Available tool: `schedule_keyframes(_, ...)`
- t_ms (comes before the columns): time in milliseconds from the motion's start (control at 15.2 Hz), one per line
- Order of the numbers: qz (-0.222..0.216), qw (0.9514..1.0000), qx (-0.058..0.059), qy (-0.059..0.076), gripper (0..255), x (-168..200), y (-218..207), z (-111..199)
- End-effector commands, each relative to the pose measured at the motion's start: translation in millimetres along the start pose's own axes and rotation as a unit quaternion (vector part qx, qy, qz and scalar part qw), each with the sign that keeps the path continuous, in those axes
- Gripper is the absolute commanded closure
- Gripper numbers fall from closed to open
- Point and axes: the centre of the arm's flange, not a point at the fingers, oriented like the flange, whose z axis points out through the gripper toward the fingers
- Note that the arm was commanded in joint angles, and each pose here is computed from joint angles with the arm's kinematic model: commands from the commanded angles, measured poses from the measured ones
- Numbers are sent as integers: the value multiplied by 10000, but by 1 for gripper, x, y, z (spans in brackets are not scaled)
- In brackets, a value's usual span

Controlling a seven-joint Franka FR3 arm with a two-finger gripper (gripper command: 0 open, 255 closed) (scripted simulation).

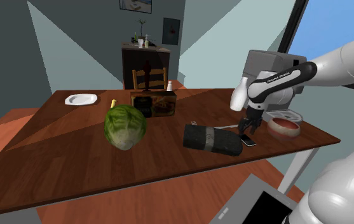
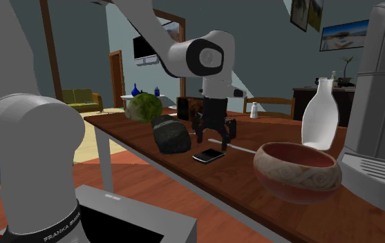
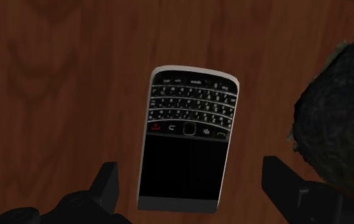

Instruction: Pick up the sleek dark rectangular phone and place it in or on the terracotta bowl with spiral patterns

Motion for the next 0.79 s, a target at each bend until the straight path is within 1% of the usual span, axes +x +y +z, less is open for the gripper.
schedule_keyframes(0, 2, 10000, -1, 3, 0, 1, 1, 11)
schedule_keyframes(264, 2, 10000, -1, 3, 0, 1, 1, 30)
schedule_keyframes(726, 2, 10000, -1, 2, 0, 1, 1, 30)
